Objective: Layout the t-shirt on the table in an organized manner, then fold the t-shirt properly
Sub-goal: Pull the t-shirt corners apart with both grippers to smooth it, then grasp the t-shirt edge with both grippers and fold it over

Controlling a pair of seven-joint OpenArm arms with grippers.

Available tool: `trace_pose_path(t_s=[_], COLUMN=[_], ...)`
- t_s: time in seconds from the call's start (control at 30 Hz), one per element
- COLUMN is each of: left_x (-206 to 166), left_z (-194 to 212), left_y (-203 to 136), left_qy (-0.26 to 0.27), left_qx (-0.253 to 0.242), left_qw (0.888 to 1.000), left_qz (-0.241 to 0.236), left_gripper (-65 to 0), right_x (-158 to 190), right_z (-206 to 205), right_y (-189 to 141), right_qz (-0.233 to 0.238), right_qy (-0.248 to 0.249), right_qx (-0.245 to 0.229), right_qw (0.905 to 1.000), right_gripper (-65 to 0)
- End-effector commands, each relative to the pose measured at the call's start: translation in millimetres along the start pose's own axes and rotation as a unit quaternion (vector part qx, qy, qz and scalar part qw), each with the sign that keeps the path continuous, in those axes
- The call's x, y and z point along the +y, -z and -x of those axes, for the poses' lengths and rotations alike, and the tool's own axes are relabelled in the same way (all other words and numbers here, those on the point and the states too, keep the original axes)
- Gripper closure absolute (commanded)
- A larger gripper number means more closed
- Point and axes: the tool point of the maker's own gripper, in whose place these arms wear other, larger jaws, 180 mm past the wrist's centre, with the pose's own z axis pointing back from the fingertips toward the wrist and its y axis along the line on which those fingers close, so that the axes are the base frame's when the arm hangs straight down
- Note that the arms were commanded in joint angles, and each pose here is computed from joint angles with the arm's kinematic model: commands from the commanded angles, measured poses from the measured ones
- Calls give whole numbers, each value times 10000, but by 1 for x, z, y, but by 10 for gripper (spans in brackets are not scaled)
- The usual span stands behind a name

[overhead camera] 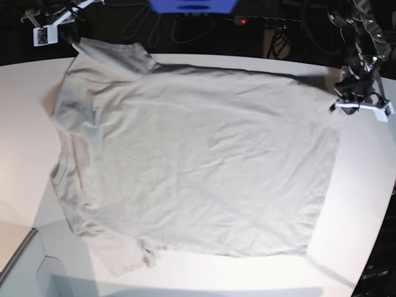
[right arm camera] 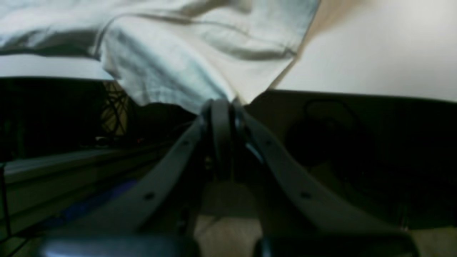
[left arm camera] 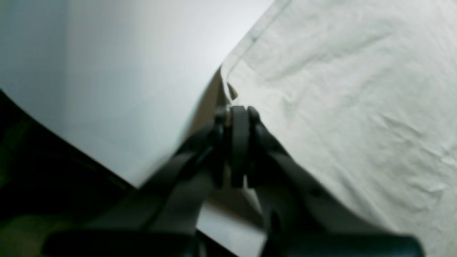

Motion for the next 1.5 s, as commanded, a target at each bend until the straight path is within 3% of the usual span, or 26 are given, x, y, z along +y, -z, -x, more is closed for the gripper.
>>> trace_pose_path(t_s=[0.0, 0.17, 0.47, 0.7, 0.8, 0.97, 1.13, 1.47], left_x=[1, 13, 25, 19, 8, -14, -36, -75], left_z=[-12, -3, 11, 3, -14, -43, -73, -125], left_y=[-4, -10, -14, -15, -19, -16, -8, 7], left_qy=[55, 166, 211, 223, 268, 226, 97, -153], left_qx=[-199, -102, 72, -39, -276, -649, -987, -1431], left_qw=[9998, 9998, 9995, 9996, 9992, 9975, 9944, 9867], left_qz=[15, -104, -215, -158, -43, 169, 379, 759], left_gripper=[0, 0, 0, 0, 0, 0, 0, 0], right_x=[1, 1, 0, -21, -25, -26, -31, -44], right_z=[-4, -1, -16, -49, -69, -107, -146, -200], right_y=[-6, -9, -8, -17, -14, 4, 30, 92], right_qz=[-49, -50, -36, 167, 212, 190, 387, 663], right_qy=[-50, -48, -49, 435, 417, 400, 11, -236], right_qx=[-94, -40, -428, -1292, -1601, -2143, -2426, -2309], right_qw=[9999, 10000, 9991, 9905, 9860, 9758, 9694, 9704], right_gripper=[0, 0, 0, 0, 0, 0, 0, 0])
